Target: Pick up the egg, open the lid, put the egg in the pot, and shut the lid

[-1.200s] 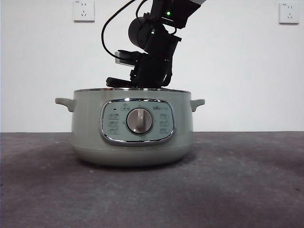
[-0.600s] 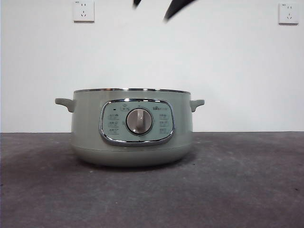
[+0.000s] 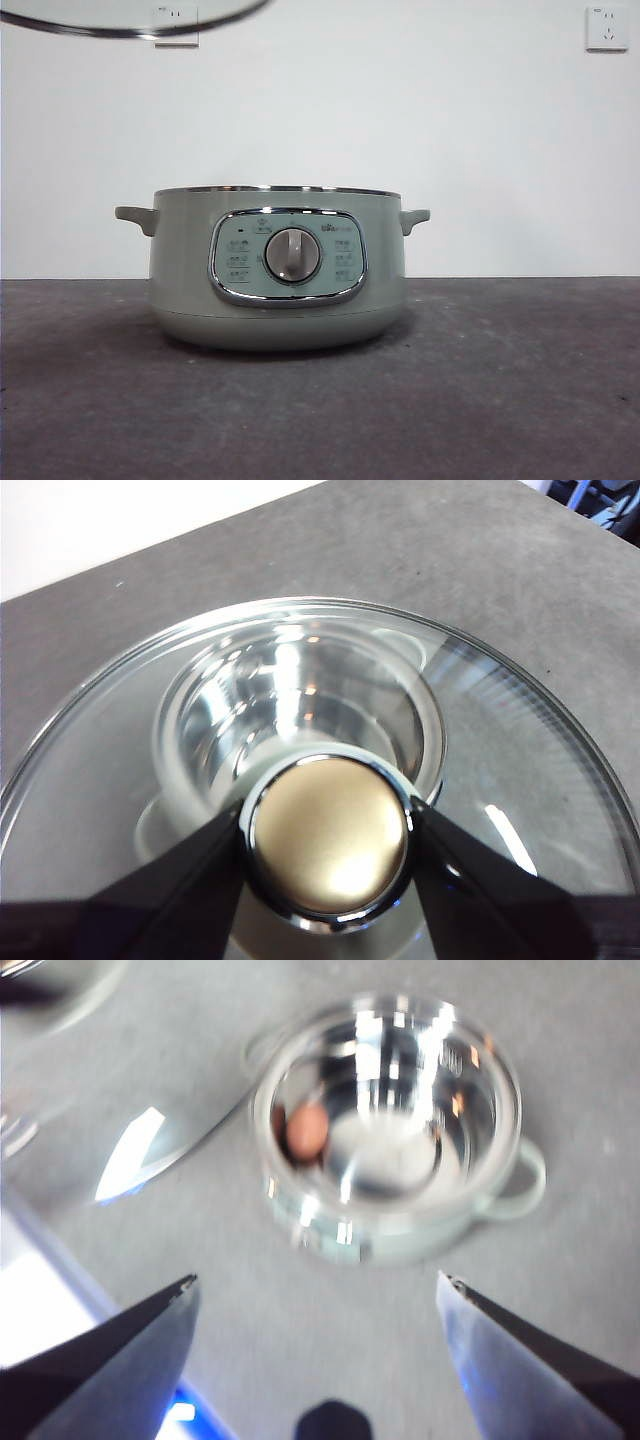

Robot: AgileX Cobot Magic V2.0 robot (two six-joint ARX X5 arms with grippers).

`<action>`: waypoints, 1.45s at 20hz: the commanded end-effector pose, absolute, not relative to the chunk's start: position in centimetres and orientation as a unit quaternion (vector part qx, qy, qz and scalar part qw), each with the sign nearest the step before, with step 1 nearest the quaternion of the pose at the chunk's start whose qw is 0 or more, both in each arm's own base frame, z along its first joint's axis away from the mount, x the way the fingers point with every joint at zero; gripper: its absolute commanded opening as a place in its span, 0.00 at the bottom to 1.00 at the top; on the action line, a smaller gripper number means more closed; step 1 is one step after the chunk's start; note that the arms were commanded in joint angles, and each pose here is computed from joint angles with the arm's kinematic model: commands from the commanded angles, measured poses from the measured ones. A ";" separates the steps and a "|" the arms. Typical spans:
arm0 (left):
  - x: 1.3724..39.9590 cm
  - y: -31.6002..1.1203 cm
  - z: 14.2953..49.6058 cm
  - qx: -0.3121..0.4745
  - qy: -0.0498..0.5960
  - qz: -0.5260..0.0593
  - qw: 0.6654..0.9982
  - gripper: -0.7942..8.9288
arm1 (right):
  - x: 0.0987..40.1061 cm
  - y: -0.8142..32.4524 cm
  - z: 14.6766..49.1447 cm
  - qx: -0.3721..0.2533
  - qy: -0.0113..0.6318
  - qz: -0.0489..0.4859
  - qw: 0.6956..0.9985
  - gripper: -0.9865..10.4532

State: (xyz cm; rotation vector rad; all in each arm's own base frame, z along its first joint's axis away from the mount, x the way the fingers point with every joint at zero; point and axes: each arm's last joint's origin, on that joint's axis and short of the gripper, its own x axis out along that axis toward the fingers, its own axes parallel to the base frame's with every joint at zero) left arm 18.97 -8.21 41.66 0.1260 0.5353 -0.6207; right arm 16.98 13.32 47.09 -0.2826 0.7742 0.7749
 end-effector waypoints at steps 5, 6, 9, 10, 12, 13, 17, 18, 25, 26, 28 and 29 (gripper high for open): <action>24.8 -12.4 39.7 0.075 0.222 -0.334 0.913 0.07 | 10.6 8.5 42.4 -0.088 0.395 0.341 0.848 0.44; 25.8 -12.9 39.1 0.077 0.223 -0.335 0.912 0.07 | 9.7 7.8 41.5 -0.080 0.395 0.331 0.853 0.44; 28.2 -14.0 37.5 0.078 0.221 -0.335 0.913 0.07 | 7.3 5.8 39.2 -0.062 0.400 0.296 0.865 0.44; 28.7 -14.3 37.1 0.078 0.220 -0.335 0.913 0.07 | 6.7 5.3 38.5 -0.053 0.401 0.285 0.869 0.44; 29.8 -14.8 36.4 0.077 0.215 -0.335 0.914 0.07 | 5.6 4.3 37.4 -0.035 0.400 0.271 0.875 0.44; 30.2 -15.0 36.1 0.077 0.215 -0.335 0.914 0.07 | 5.1 4.0 36.9 -0.028 0.399 0.267 0.877 0.44; 31.4 -15.8 34.7 0.079 0.223 -0.337 0.911 0.07 | 4.3 3.3 36.0 -0.017 0.396 0.252 0.883 0.44; 31.6 -15.9 34.4 0.080 0.226 -0.336 0.911 0.07 | 4.2 3.2 36.0 -0.017 0.395 0.252 0.883 0.44; 32.8 -16.4 33.2 0.081 0.227 -0.333 0.912 0.07 | 4.2 3.2 36.1 -0.017 0.393 0.249 0.885 0.44; 32.9 -16.5 33.2 0.081 0.226 -0.333 0.912 0.07 | 4.2 3.2 36.1 -0.017 0.393 0.249 0.885 0.44; 33.1 -16.6 32.9 0.081 0.229 -0.332 0.911 0.07 | 4.2 3.2 36.1 -0.018 0.392 0.246 0.886 0.44; 33.2 -16.6 32.6 0.081 0.233 -0.332 0.910 0.07 | 4.2 3.2 36.1 -0.018 0.392 0.246 0.886 0.44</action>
